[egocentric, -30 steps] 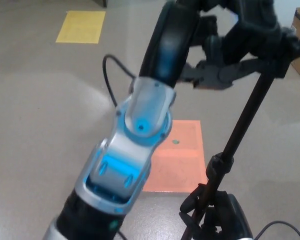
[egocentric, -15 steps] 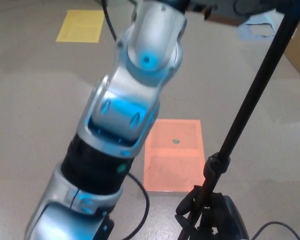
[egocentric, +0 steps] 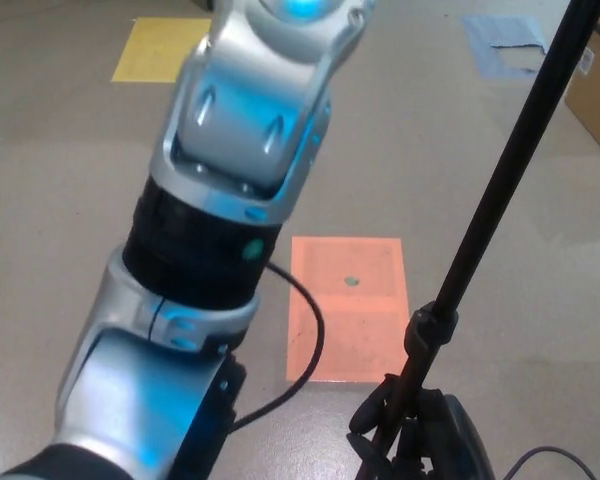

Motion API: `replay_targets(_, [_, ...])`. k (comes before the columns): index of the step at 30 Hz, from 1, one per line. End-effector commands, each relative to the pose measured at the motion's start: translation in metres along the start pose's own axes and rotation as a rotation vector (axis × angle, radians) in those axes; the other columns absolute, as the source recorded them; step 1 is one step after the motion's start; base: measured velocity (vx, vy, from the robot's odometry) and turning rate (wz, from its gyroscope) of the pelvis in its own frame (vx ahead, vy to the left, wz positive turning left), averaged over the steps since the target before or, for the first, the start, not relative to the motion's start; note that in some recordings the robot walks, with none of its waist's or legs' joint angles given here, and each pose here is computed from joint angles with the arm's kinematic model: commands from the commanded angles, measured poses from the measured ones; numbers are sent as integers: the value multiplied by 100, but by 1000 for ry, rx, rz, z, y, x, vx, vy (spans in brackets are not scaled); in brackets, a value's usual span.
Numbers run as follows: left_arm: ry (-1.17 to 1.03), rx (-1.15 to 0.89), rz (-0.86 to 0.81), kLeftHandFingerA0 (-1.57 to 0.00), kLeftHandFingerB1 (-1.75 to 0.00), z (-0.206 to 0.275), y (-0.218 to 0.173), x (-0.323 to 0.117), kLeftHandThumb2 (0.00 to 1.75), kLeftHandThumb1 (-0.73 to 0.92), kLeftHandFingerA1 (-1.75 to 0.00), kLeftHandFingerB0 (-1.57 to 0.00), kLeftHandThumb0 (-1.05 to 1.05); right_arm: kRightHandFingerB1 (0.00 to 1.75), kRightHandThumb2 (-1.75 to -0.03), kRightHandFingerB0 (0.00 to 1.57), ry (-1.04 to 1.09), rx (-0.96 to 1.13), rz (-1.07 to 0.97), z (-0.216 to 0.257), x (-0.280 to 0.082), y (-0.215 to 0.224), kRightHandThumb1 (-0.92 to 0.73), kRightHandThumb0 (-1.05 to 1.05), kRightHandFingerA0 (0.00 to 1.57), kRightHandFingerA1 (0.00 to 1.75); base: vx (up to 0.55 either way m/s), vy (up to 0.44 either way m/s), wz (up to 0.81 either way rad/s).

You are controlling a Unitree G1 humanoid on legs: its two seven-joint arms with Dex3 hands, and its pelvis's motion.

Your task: A phone stand is kept on the floor and the robot uses both its hands to grab it and uses its left hand to extend the phone stand by pulling it upwards

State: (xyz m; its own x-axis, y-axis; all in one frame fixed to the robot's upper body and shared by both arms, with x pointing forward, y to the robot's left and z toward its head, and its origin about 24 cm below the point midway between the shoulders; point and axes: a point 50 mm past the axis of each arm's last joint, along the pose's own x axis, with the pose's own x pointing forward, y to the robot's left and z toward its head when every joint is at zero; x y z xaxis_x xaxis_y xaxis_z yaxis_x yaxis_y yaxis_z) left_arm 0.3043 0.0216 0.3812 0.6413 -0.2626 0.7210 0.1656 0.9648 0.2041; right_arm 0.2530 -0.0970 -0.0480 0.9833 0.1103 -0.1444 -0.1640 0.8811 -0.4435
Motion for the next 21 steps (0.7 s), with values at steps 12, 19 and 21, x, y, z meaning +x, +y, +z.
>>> replay_targets(12, [-355, -166, 154, -96, -175, 79, 23, 1, 78, 44, -175, -75, -14, 175, -59, 96, 123, -87, 58, -36, -22, -2, -65, -38, 108, 175, 0, 0, 0])
replay_targets(19, [-287, -179, 144, -95, -175, 53, 22, -22, 73, 49, -175, -77, -16, 175, -64, 96, 133, -89, 66, -37, -22, -1, -62, -39, 107, 175, 0, 0, 0])
replay_targets(21, [-246, -168, 161, -95, -175, 43, 22, -32, 71, 48, -175, -75, -16, 175, -64, 96, 128, -93, 63, -37, -22, -2, -62, -39, 106, 175, 0, 0, 0])
